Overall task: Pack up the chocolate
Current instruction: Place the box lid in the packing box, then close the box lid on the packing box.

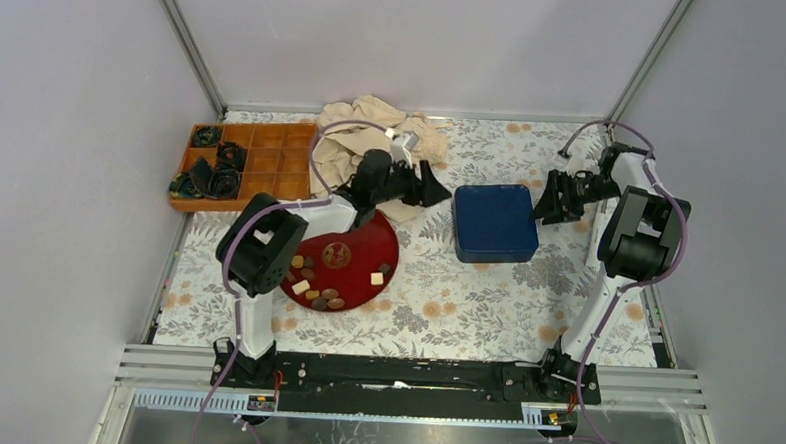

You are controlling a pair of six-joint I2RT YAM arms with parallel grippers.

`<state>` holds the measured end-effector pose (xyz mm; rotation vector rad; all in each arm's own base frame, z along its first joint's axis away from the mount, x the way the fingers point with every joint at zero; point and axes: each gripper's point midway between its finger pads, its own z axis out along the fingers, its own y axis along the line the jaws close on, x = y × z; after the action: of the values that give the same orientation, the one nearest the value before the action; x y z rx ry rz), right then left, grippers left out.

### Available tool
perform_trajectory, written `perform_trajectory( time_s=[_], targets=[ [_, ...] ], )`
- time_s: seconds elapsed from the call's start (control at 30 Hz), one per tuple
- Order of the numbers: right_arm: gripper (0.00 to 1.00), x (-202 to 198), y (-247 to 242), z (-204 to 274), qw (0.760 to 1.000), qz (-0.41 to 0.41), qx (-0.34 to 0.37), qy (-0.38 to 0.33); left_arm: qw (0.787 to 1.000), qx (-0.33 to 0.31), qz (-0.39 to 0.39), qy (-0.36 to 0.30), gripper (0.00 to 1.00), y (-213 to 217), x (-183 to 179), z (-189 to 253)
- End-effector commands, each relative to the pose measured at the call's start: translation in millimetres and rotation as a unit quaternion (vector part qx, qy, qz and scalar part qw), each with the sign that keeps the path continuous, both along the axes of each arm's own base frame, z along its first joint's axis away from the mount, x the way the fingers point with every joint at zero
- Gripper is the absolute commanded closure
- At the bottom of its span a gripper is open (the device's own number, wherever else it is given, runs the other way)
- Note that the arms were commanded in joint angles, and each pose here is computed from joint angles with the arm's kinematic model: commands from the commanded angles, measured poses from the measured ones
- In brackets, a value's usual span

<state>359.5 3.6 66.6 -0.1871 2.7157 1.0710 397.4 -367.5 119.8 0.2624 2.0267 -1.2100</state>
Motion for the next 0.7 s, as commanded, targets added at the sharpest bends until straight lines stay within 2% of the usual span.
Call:
perform_trajectory(
  time_s=[0.0, 0.1, 0.17, 0.2, 0.27, 0.33, 0.37, 0.43, 0.53, 0.6, 0.67],
  targets=[
    [0.32, 20.0, -3.2, 39.4, 0.997, 0.021, -0.011, -0.067, 0.977, 0.012, 0.015, -0.213, 0.24, 15.1, 26.2, 66.6],
    [0.30, 26.7, -10.5, 58.4, 0.994, 0.026, -0.035, -0.099, 0.955, 0.005, 0.009, -0.295, 0.10, 18.5, 28.1, 88.6],
    [0.31, 25.5, -12.6, 74.4, 0.989, 0.039, -0.046, -0.133, 0.948, -0.001, -0.013, -0.318, 0.02, 14.2, 31.7, 98.0],
    [0.32, 21.8, -11.1, 82.4, 0.986, 0.054, -0.048, -0.153, 0.948, -0.002, -0.035, -0.318, 0.01, 9.4, 35.0, 99.9],
    [0.35, 7.8, -2.5, 101.1, 0.973, 0.102, -0.038, -0.204, 0.956, 0.000, -0.081, -0.281, 0.01, -2.3, 45.3, 83.9],
    [0.39, -15.0, 9.1, 112.7, 0.953, 0.160, -0.025, -0.257, 0.970, 0.003, -0.094, -0.225, 0.04, -7.6, 61.7, 69.9],
    [0.45, -27.7, 16.7, 120.3, 0.926, 0.210, -0.021, -0.313, 0.977, 0.008, -0.091, -0.190, 0.05, -8.3, 70.5, 61.7],
    [0.59, -65.8, 33.9, 116.3, 0.866, 0.315, 0.005, -0.389, 0.988, 0.007, -0.069, -0.140, 0.12, -8.4, 91.2, 49.1],
    [0.71, -112.2, 52.1, 87.4, 0.798, 0.431, 0.014, -0.422, 0.997, -0.010, -0.036, -0.067, 0.32, -13.8, 115.3, 28.8],
    [0.75, -125.6, 60.3, 61.3, 0.783, 0.473, -0.004, -0.405, 0.999, -0.010, -0.027, -0.037, 0.50, -19.4, 126.7, 13.0],
    [0.81, -126.5, 62.9, 37.5, 0.771, 0.499, -0.043, -0.394, 1.000, -0.007, -0.022, -0.019, 0.59, -25.2, 137.3, 3.0]
  ],
)
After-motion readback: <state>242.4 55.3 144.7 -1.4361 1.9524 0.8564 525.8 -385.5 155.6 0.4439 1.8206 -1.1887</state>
